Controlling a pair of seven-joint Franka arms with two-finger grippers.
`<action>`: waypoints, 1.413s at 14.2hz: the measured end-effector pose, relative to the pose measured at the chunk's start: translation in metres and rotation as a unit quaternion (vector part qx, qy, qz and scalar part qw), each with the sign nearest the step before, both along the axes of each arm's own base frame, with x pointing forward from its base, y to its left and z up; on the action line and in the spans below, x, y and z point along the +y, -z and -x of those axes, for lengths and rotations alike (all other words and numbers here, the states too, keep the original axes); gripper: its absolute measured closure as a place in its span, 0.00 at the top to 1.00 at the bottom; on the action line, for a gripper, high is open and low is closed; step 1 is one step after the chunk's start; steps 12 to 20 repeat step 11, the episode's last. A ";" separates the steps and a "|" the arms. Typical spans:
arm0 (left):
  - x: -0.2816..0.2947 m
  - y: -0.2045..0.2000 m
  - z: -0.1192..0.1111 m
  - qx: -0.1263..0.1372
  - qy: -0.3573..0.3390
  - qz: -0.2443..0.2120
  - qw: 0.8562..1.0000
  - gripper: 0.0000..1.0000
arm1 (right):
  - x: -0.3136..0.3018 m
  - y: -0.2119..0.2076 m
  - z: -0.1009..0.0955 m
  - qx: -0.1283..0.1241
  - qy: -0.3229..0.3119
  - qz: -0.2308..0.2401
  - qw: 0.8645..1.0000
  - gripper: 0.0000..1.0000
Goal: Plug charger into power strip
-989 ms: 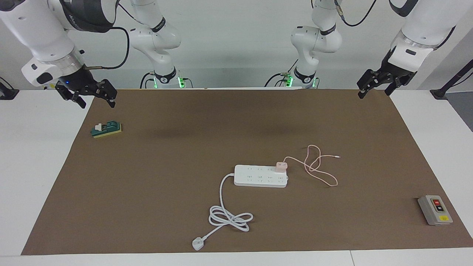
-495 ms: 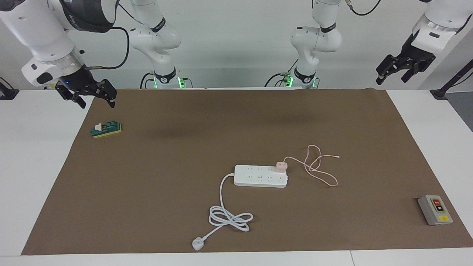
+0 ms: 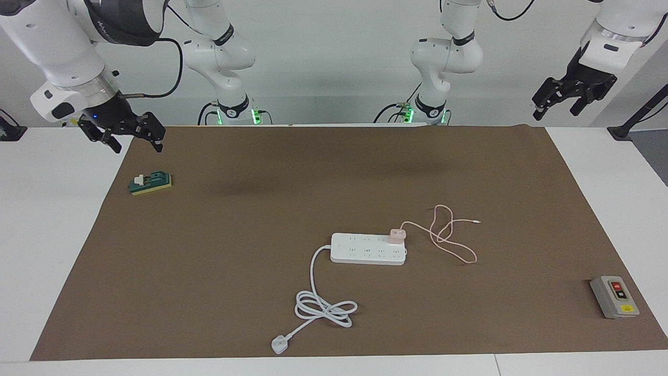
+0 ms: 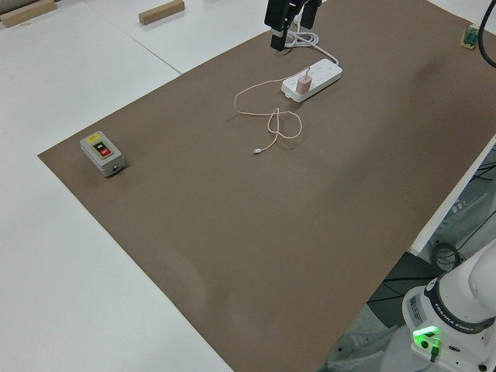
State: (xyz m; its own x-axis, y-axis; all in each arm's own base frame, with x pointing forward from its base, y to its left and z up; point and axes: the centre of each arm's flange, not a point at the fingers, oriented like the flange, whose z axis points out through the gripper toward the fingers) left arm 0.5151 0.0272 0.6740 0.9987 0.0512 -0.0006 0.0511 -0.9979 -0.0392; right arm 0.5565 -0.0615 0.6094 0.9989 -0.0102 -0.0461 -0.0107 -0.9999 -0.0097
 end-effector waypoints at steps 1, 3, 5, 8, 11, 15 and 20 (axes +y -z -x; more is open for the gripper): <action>-0.005 0.003 -0.003 0.003 0.002 -0.005 1.000 1.00 | 0.000 -0.001 0.000 -0.001 0.000 0.000 1.000 1.00; -0.011 0.013 -0.009 0.012 0.005 -0.008 1.000 1.00 | 0.000 -0.002 0.000 -0.002 0.000 0.000 1.000 1.00; -0.010 0.023 -0.018 0.021 0.004 -0.007 1.000 1.00 | 0.001 -0.004 0.000 -0.004 -0.001 -0.001 1.000 1.00; -0.014 0.028 -0.035 0.022 0.009 -0.007 1.000 1.00 | 0.003 -0.006 -0.001 -0.006 -0.003 -0.001 1.000 1.00; -0.022 0.025 -0.036 0.019 0.016 -0.007 1.000 1.00 | 0.003 -0.007 -0.001 -0.007 -0.003 -0.001 1.000 1.00; -0.022 0.025 -0.036 0.019 0.016 -0.007 1.000 1.00 | 0.003 -0.007 -0.001 -0.007 -0.003 -0.001 1.000 1.00; -0.022 0.025 -0.036 0.019 0.016 -0.007 1.000 1.00 | 0.003 -0.007 -0.001 -0.007 -0.003 -0.001 1.000 1.00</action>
